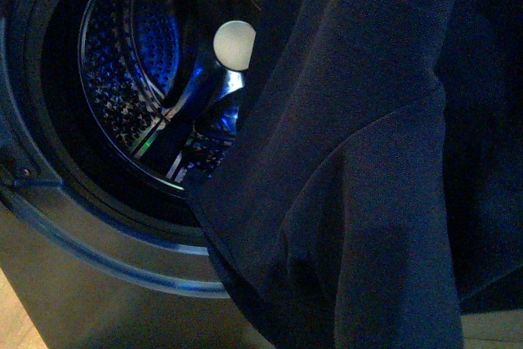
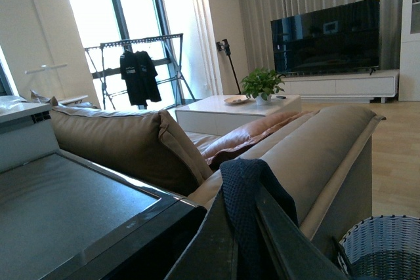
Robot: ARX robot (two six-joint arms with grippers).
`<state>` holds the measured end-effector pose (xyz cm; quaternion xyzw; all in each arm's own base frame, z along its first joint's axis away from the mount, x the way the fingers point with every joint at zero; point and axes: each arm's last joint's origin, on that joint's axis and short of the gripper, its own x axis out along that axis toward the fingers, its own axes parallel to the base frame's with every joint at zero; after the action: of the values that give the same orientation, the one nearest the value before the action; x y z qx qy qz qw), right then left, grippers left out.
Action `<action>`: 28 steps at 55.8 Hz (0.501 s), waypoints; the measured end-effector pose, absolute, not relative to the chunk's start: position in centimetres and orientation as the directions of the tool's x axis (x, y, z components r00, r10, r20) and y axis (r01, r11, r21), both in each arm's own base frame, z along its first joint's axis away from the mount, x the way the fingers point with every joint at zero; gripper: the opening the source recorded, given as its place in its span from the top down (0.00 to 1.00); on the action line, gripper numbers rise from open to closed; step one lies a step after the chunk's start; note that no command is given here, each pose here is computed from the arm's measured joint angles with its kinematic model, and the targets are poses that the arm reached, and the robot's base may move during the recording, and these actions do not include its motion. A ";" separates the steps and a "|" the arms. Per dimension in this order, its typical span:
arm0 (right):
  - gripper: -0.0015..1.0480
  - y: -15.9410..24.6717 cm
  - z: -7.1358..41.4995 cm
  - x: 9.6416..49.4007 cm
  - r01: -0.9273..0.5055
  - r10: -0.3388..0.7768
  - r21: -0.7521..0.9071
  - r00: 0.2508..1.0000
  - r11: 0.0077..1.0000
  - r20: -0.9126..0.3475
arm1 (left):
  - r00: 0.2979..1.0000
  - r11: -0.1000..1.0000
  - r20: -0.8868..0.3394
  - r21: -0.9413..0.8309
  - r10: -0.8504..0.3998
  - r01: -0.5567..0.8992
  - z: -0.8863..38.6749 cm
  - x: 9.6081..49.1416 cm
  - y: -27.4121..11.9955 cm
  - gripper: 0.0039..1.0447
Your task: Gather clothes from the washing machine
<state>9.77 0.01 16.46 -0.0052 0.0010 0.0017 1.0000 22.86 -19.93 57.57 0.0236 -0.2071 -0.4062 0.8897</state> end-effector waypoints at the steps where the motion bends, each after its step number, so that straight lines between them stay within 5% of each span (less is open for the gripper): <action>1: 0.07 0.0 16.5 9.8 -0.034 0.034 0.006 0.999 0.999 0.006 | 0.584 0.669 0.349 0.211 -0.733 0.713 57.6 22.9 -19.9 0.96; 7: 0.07 -0.4 17.8 10.0 -0.347 0.338 0.076 0.935 0.935 0.112 | 0.584 0.668 0.348 0.210 -0.733 0.714 57.5 22.9 -20.0 0.96; 12: 0.07 -0.9 18.5 9.9 -0.494 0.477 0.124 0.867 0.861 0.144 | 0.584 0.668 0.347 0.210 -0.733 0.714 57.5 22.9 -20.0 0.96; 28: 0.07 -1.2 21.2 12.1 -0.564 0.537 0.107 0.818 0.819 0.206 | 0.585 0.668 0.347 0.210 -0.734 0.714 57.5 22.9 -20.0 0.96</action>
<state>12.12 -1.21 21.19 0.0818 -0.0837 0.2897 0.9499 22.92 -20.00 57.51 0.0241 -0.2057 -0.4066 0.8898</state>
